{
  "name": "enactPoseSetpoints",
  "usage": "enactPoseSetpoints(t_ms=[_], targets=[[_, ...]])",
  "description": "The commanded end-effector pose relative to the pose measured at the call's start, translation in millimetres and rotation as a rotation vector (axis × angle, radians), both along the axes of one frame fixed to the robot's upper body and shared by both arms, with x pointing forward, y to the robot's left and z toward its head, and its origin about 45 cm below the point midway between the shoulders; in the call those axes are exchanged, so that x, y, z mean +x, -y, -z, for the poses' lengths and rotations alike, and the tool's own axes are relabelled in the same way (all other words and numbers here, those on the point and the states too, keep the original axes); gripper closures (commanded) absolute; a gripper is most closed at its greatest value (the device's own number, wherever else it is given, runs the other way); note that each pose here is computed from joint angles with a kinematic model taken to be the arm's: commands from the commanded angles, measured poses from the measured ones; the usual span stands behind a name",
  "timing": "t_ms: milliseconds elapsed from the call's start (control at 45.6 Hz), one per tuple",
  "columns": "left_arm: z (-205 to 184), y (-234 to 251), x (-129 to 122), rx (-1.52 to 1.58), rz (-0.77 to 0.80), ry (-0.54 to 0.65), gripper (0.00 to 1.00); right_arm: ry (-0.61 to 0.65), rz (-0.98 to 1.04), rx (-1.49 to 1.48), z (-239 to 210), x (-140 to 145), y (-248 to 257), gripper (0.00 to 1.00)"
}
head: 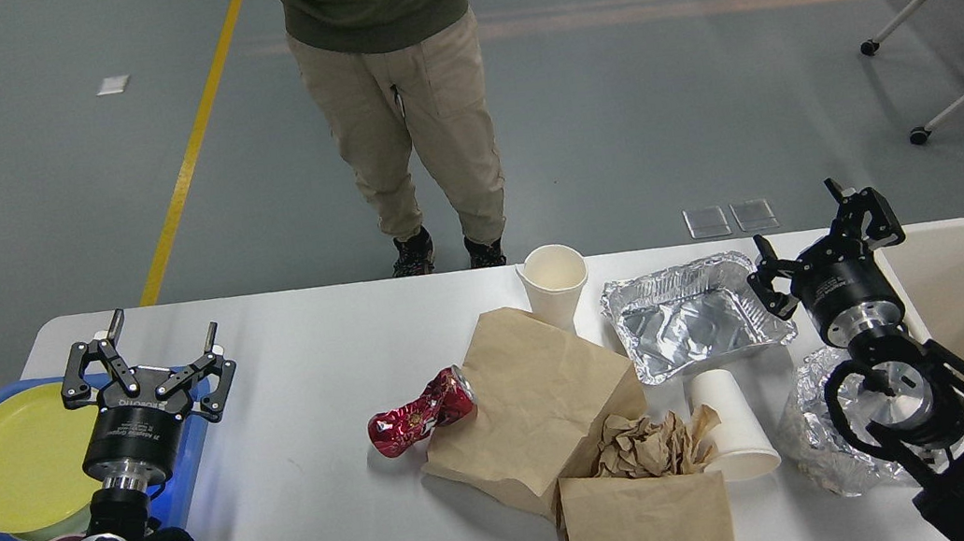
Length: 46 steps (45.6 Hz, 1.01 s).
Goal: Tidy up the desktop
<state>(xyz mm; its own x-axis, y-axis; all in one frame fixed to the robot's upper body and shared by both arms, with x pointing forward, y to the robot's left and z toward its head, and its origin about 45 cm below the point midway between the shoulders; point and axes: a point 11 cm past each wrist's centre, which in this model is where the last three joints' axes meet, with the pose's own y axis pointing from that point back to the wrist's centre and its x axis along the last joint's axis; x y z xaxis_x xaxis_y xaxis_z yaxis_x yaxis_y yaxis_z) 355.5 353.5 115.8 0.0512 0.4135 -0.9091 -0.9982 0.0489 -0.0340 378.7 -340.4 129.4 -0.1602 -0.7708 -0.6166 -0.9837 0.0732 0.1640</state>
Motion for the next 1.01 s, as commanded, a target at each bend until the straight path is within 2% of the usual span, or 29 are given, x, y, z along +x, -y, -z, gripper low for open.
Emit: enactPoseSetpoints(t_ms=[0, 439, 987], targets=[[0, 0, 0, 0.0, 0.0, -0.001, 0.04, 0.009, 0.0, -0.008, -7, 4, 8, 0.0], [0, 0, 0, 0.0, 0.001, 0.001, 0.04, -0.002, 0.006, -0.023, -4, -1, 19, 0.0], [0, 0, 0, 0.0, 0.0, -0.001, 0.04, -0.02, -0.028, -0.03, 2, -3, 8, 0.0]])
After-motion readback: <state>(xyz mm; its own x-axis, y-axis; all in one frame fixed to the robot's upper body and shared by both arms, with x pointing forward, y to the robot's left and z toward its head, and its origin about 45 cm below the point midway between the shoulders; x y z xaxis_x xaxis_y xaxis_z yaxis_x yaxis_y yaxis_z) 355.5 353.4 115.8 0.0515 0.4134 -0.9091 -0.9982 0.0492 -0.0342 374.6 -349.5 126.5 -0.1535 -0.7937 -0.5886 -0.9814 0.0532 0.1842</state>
